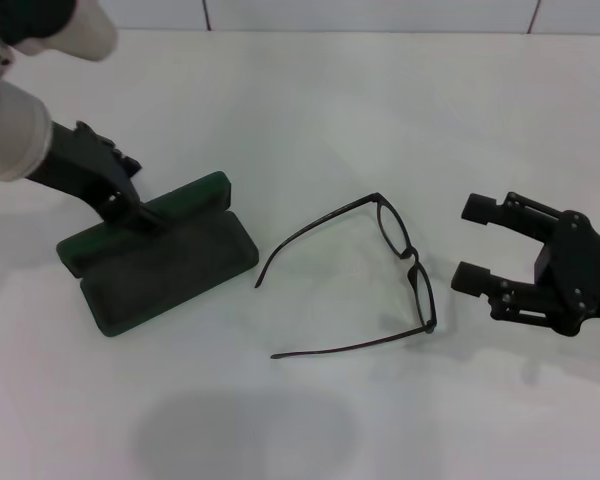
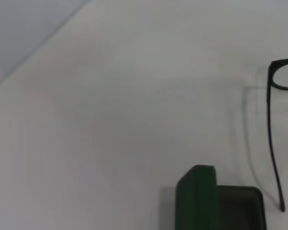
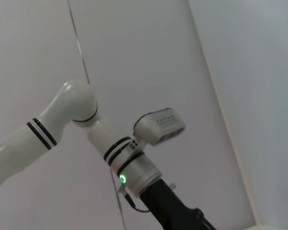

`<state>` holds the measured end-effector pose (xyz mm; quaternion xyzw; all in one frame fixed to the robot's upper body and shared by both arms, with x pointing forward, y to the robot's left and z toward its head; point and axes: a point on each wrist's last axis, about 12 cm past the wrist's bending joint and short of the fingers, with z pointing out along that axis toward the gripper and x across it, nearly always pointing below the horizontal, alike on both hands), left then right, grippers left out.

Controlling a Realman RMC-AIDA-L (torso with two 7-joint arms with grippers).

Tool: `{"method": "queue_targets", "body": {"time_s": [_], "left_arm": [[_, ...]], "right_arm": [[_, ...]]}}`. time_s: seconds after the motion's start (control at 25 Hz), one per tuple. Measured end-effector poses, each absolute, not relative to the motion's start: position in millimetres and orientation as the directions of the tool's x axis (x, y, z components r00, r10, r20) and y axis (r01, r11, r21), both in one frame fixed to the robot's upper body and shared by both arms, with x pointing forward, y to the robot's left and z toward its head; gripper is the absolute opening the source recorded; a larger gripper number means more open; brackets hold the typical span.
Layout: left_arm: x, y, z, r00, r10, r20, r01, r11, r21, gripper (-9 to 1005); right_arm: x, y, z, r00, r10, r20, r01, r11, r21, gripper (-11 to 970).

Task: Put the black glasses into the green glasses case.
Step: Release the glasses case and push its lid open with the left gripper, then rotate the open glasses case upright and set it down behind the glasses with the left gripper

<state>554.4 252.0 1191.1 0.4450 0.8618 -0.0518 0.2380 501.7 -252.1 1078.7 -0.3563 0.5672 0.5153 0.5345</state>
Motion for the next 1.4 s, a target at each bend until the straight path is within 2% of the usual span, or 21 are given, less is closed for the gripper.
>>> {"method": "queue_targets", "body": {"time_s": [0.4,0.64,0.88,1.0,1.2,1.4], "left_arm": [[568,248,1170,-0.546,0.724,-0.422,0.773,0.629,0.079,645],[574,250,1161,-0.613,0.713,-0.340,0.737,0.671,0.077,603],[573,244,1160,-0.592,0.738,-0.322,0.757,0.647,0.092,371],[573,243,1161,-0.588,0.741,-0.323,0.758,0.645,0.098,323],[578,236,1185,-0.522,0.786,-0.333,0.765,0.603,0.225,242],[590,217,1222,-0.361,0.845,-0.394,0.771,0.508,0.383,194]], "right_arm": [[505,-252,1078,-0.165,0.131,-0.978,-0.954,0.230,0.192,825],[504,-250,1075,-0.173,0.124,-0.977,-0.951,0.236,0.199,822],[502,-250,1074,-0.176,0.126,-0.976,-0.950,0.239,0.202,819],[502,-250,1073,-0.177,0.126,-0.976,-0.950,0.238,0.203,818],[498,-244,1072,-0.184,0.101,-0.978,-0.961,0.191,0.200,815],[495,-223,1070,-0.198,0.078,-0.977,-0.973,0.105,0.206,813]]}}
